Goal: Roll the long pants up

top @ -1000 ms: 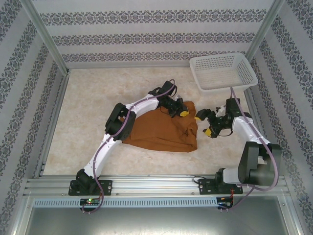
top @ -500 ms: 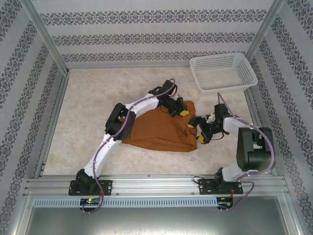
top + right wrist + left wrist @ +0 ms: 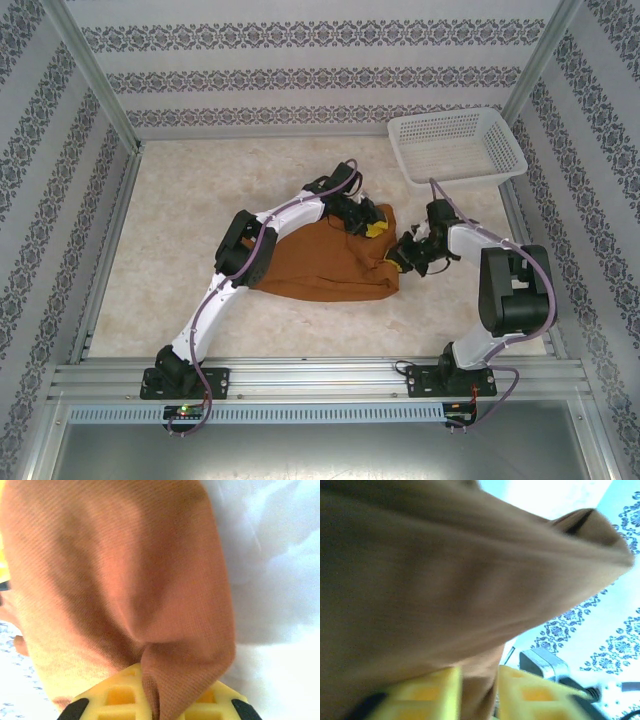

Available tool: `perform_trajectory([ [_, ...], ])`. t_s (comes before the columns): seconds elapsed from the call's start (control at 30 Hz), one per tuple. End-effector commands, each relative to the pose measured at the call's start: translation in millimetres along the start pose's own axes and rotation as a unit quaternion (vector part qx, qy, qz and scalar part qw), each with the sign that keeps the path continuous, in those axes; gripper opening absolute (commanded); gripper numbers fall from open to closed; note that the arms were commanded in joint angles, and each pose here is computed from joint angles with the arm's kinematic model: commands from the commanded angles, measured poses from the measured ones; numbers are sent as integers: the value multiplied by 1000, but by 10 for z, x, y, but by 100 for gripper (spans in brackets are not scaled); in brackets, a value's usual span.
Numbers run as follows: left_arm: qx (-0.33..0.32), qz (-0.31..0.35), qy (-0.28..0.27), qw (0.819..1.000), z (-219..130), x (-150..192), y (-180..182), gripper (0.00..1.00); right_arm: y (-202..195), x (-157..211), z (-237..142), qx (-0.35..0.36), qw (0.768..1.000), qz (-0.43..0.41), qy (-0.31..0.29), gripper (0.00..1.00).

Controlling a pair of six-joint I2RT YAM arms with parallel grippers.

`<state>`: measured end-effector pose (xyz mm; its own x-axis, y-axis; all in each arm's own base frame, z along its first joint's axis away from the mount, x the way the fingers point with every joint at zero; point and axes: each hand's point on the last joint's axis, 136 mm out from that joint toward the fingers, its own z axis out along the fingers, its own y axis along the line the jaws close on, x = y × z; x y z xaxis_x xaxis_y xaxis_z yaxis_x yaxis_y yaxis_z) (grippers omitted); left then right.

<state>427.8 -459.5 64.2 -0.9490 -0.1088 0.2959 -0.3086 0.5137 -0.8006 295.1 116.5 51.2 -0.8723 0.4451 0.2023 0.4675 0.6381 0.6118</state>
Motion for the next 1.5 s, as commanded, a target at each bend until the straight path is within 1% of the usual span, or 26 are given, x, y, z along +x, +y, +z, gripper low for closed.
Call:
perform_trajectory([
  [0.0,3,3,-6,1000,-56,-38,-74,86,-12,-138,-320,85,993,-74,-36,0],
  [0.03,5,7,-10,1000,-97,-45,-112,96,-16,-166,-418,107,989,-87,-44,0],
  [0.07,5,11,-12,1000,-131,-53,-143,99,-29,-194,-506,129,985,-98,-52,0],
  [0.17,12,21,-18,1000,-226,-58,-241,100,-35,-281,-804,203,966,-137,-79,0],
  [0.27,16,25,-19,999,-285,-51,-296,100,6,-373,-1067,283,935,-183,-108,0],
  [0.43,17,25,-19,999,-308,-51,-301,100,175,-348,-1178,370,885,-249,-132,0],
  [0.57,17,22,-19,999,-303,-45,-274,100,289,-235,-992,408,853,-293,-139,0],
  [0.67,16,21,-18,999,-304,-42,-260,100,304,-126,-781,445,824,-327,-130,0],
  [0.8,16,20,-19,999,-311,-53,-251,100,315,52,-463,488,777,-379,-119,0],
  [0.83,16,20,-19,999,-313,-51,-253,100,311,98,-398,499,765,-391,-116,0],
  [0.97,15,19,-18,1000,-305,-56,-238,100,250,264,-99,525,731,-427,-94,0],
  [1.03,15,18,-17,1000,-302,-52,-227,100,218,335,29,541,709,-444,-86,0],
  [1.2,13,14,-17,1000,-301,-42,-199,99,93,455,283,565,673,-472,-67,0],
  [1.23,12,14,-16,1000,-294,-36,-194,95,52,480,334,567,670,-476,-62,0],
  [1.27,13,14,-17,1000,-299,-41,-192,79,22,500,384,566,670,-478,-58,0],
  [1.33,11,11,-17,1000,-296,-39,-178,10,-58,560,480,562,673,-478,-46,0],
  [1.37,10,10,-16,1000,-296,-38,-169,0,-77,580,494,560,677,-475,-44,0],
  [1.43,10,10,-13,1000,-289,-27,-158,0,-44,598,469,549,691,-468,-49,0],
  [1.47,9,10,-12,1000,-283,-27,-141,0,-7,600,439,542,698,-465,-51,2],
])
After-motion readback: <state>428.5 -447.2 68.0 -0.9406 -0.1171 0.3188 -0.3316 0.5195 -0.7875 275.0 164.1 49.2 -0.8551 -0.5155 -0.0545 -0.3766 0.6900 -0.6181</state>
